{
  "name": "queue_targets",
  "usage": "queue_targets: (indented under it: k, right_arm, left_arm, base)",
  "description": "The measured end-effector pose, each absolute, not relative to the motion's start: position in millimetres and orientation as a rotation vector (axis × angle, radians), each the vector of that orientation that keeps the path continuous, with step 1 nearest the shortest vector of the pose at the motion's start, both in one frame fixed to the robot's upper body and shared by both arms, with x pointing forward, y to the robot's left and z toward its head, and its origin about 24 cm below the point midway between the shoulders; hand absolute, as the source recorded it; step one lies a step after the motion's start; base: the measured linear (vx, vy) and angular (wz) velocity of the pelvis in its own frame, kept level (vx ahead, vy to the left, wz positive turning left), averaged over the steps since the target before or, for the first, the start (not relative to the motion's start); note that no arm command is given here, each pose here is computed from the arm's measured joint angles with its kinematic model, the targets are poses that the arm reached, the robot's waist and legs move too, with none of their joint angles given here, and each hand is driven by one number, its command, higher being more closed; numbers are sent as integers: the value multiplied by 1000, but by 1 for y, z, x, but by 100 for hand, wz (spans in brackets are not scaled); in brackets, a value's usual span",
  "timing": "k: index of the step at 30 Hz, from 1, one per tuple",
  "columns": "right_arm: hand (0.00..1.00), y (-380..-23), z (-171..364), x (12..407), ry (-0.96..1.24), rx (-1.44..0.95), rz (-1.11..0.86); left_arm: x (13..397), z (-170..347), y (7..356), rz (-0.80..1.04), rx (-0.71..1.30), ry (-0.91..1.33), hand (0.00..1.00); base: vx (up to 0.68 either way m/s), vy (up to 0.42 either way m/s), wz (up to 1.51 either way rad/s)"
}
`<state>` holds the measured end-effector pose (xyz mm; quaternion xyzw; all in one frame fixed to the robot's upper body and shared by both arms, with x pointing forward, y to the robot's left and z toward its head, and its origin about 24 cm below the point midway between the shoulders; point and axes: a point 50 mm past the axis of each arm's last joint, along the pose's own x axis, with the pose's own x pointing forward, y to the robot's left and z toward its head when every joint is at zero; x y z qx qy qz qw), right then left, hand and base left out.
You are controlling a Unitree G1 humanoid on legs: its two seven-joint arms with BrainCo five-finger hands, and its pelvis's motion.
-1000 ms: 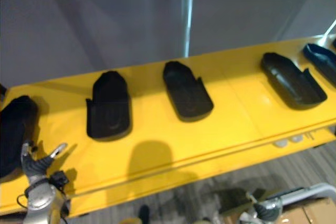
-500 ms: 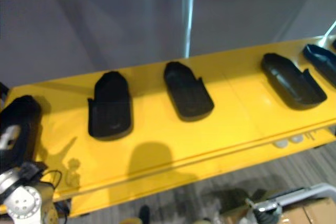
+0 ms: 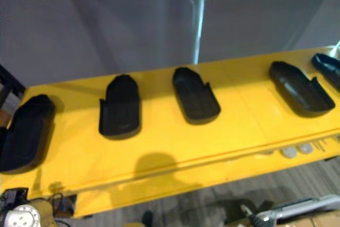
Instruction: Walk over and take plastic housings, then place them on the shelf
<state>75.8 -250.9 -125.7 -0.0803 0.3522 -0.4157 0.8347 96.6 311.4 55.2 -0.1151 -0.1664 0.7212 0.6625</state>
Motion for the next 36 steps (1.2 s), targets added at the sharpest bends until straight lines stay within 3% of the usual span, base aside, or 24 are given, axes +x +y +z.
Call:
queue_targets:
  k: [12,36]
  right_arm:
    - [0,-252,-123,83,724,-185,-835]
    - [0,-255,-118,97,681,-191,-787]
  left_arm:
    - [111,27,327,1532,-290,-199,0]
    - [134,22,324,1550,-385,-160,0]
  base:
    - [0,0,0]
    - [-3,-1,-4]
